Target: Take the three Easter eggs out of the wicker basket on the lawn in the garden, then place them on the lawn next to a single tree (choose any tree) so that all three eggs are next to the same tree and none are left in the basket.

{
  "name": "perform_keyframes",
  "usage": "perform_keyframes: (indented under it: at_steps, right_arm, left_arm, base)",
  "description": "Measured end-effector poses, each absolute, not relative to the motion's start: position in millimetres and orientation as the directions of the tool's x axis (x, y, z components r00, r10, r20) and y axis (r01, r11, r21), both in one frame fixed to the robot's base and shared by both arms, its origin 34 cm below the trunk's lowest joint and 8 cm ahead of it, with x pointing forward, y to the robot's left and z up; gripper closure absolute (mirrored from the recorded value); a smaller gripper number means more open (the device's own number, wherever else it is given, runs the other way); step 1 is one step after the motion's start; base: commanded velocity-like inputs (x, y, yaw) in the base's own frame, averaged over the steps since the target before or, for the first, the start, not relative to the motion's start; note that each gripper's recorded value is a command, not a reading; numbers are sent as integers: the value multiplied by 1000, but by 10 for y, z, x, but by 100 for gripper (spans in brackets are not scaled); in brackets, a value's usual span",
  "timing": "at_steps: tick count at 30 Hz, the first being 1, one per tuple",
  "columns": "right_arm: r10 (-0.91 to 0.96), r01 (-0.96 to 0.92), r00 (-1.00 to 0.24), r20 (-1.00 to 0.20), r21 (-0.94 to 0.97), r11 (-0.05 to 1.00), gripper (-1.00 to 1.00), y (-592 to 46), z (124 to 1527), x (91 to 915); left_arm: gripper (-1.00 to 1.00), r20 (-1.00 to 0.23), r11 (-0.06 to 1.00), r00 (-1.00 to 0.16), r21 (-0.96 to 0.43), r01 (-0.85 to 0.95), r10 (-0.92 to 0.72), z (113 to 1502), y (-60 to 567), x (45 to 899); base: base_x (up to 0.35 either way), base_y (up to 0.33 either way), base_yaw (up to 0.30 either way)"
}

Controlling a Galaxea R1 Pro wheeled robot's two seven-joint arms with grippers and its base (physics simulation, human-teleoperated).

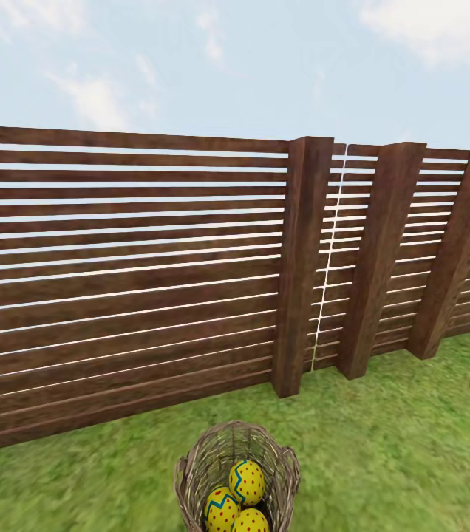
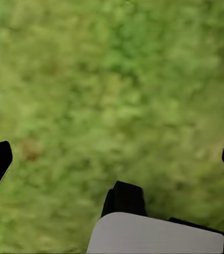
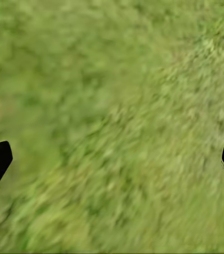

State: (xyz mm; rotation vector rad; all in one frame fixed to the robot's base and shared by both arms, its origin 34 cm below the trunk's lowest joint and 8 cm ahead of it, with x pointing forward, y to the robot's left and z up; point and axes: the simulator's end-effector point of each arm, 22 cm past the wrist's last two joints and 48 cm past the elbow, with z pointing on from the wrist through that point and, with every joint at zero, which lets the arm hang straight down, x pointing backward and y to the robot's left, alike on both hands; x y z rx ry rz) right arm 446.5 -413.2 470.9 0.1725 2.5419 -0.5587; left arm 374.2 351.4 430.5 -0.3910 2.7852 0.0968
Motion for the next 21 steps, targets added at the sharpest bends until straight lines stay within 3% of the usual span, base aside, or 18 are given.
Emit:
perform_keyframes:
  at_steps: [21]
  right_arm:
    - [43,275,-803,-595,-305,912,-100,-4081,5873,5640]
  left_arm:
    - [-100,-431,975,-876,-51,-216,-217,5743,3376,5247]
  base:
    - [0,0,0]
